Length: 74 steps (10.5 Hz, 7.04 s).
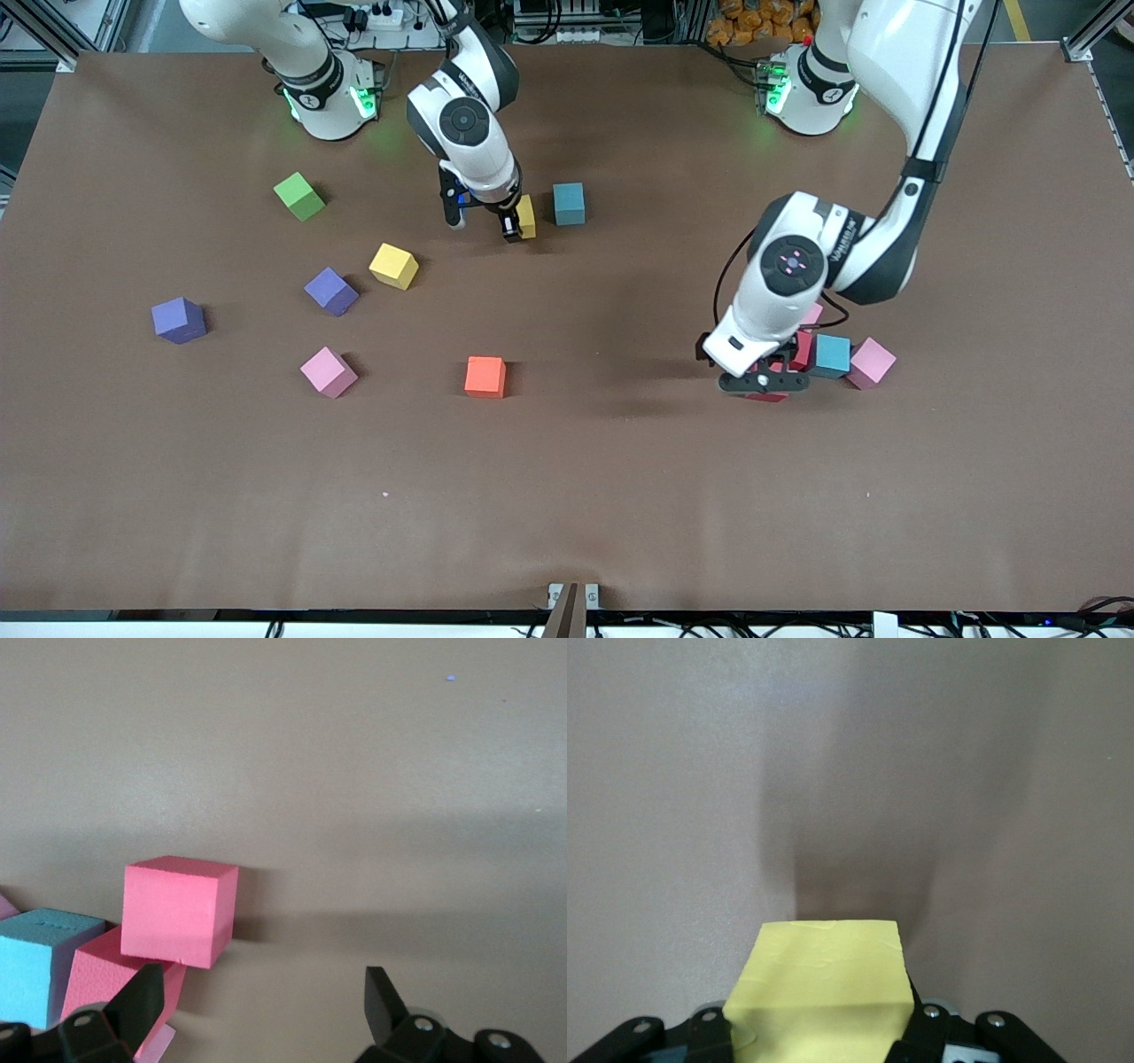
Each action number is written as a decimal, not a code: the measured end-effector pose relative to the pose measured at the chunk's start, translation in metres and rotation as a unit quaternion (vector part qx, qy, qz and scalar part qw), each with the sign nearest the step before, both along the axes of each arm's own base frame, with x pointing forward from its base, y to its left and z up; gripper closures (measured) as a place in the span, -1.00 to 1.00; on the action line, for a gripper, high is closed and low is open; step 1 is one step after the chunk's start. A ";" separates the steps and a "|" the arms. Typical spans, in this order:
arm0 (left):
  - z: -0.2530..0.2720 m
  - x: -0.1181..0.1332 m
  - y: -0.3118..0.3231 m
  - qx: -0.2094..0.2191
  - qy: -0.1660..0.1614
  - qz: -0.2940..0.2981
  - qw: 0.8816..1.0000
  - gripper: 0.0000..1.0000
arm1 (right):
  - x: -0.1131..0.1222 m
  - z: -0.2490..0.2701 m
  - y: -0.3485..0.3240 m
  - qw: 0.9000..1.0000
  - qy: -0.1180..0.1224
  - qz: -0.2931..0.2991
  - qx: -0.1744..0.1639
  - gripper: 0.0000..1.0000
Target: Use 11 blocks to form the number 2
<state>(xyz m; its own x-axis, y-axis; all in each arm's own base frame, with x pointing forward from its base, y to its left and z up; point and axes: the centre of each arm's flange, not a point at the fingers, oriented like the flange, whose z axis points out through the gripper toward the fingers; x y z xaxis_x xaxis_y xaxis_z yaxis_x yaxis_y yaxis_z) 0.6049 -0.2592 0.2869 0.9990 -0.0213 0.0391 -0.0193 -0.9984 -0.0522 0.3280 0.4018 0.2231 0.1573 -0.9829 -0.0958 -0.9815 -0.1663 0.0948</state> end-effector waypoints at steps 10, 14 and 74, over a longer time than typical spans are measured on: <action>-0.044 0.024 0.056 0.007 0.011 -0.053 0.999 -1.00 | -0.047 -0.033 0.019 0.999 -0.017 -0.051 -0.001 -0.18; -0.054 0.025 0.064 -0.002 0.022 -0.033 0.999 -1.00 | -0.051 -0.031 0.024 0.998 -0.021 -0.053 0.005 -0.18; -0.084 -0.334 -0.201 -0.021 0.061 0.716 0.695 -0.17 | 0.286 -0.020 -0.038 0.800 -0.078 0.593 0.042 -1.00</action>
